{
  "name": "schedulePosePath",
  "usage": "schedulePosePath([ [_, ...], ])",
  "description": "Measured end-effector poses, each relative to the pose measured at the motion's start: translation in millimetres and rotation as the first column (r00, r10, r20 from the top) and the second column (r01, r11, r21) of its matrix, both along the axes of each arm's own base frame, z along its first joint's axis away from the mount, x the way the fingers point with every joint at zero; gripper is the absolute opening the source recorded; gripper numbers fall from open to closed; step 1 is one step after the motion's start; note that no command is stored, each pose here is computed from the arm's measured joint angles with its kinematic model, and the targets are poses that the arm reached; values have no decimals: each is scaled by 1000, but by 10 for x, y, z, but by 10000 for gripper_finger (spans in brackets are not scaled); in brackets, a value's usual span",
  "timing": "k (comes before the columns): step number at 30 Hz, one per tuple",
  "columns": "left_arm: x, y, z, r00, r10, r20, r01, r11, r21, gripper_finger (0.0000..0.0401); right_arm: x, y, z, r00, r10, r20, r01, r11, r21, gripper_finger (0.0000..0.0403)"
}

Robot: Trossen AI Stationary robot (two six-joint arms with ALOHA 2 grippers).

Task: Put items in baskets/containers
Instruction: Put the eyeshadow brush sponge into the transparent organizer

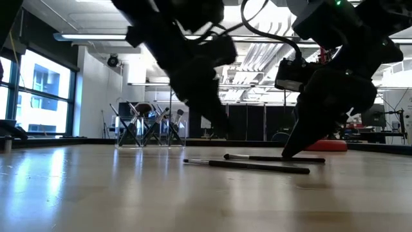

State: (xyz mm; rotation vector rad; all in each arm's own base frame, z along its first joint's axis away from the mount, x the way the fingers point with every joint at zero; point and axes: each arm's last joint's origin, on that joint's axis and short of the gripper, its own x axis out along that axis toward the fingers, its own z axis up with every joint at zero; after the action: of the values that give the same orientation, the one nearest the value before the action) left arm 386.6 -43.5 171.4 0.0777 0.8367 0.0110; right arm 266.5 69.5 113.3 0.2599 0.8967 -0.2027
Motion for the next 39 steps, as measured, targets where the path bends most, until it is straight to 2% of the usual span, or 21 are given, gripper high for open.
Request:
schedulePosePath([
  [6,137,-38,-96,998,-70,-7,70,997,38,138,-1,7,1,1000,1,0,-1,1000,3,1],
  [11,125,-38,-295,993,-78,-92,81,996,31,138,5,7,5,1000,-1,8,1,1000,2,0],
  [21,169,-42,-424,992,-75,-104,78,996,34,134,10,11,9,1000,3,14,-3,1000,11,0],
  [24,168,-41,-430,991,-75,-107,79,996,34,107,11,13,10,1000,5,14,-6,1000,14,0],
  [28,154,-45,-444,989,-81,-124,85,996,27,35,12,18,12,1000,10,15,-10,1000,23,0],
  [30,136,-48,-457,984,-98,-149,100,995,6,11,13,18,13,1000,-1,16,0,999,32,0],
  [39,138,-44,-434,978,-79,-195,85,996,20,2,17,23,20,999,-35,18,34,996,87,2],
])
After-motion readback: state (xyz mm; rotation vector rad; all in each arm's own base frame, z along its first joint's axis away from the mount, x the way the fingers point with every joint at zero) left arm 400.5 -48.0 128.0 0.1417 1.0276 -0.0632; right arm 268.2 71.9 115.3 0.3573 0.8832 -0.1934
